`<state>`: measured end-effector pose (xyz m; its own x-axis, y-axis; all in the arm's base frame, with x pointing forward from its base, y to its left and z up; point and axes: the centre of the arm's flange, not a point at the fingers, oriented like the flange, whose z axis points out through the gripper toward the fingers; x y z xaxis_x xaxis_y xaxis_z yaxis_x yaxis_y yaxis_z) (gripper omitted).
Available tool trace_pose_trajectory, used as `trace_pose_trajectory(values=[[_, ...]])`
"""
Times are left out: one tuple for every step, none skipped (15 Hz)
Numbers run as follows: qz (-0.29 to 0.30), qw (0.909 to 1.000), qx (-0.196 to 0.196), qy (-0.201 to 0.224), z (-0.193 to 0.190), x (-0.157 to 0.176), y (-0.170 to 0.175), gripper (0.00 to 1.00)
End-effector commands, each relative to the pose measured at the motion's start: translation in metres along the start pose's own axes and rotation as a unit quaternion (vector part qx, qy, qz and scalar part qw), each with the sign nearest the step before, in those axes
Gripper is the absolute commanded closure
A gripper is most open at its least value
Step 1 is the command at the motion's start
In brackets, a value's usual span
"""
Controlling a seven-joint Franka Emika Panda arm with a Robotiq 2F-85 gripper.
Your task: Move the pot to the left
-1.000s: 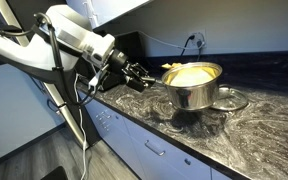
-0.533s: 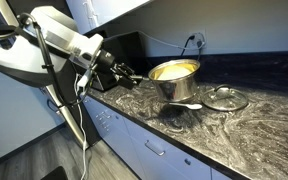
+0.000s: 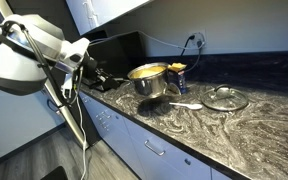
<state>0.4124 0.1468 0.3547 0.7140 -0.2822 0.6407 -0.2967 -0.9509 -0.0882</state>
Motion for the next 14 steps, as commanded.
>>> trace_pose_trajectory(values=[[-0.071, 0.9959, 0.055, 0.008, -0.028, 0.001, -0.012, 0.98], [-0.09, 0.9937, 0.066, 0.008, -0.028, -0.001, -0.017, 0.98], [-0.108, 0.9911, 0.078, 0.006, -0.028, -0.003, -0.021, 0.98], [-0.127, 0.9879, 0.088, 0.007, -0.026, -0.003, -0.025, 0.98], [-0.144, 0.9845, 0.1, 0.007, -0.025, -0.004, -0.029, 0.98], [-0.16, 0.9809, 0.111, 0.008, -0.025, -0.004, -0.033, 0.98], [-0.174, 0.977, 0.123, 0.008, -0.024, -0.004, -0.036, 0.98], [-0.186, 0.9734, 0.133, 0.01, -0.022, -0.004, -0.039, 0.98], [-0.197, 0.9701, 0.141, 0.013, -0.02, -0.003, -0.041, 0.98], [-0.207, 0.9665, 0.151, 0.02, -0.018, -0.001, -0.044, 0.98], [-0.214, 0.9641, 0.155, 0.025, -0.015, 0.0, -0.046, 0.98], [-0.216, 0.9628, 0.16, 0.032, -0.012, 0.003, -0.049, 0.98], [-0.218, 0.962, 0.159, 0.04, -0.008, 0.006, -0.052, 0.98], [-0.216, 0.9619, 0.16, 0.048, -0.004, 0.011, -0.054, 0.98]])
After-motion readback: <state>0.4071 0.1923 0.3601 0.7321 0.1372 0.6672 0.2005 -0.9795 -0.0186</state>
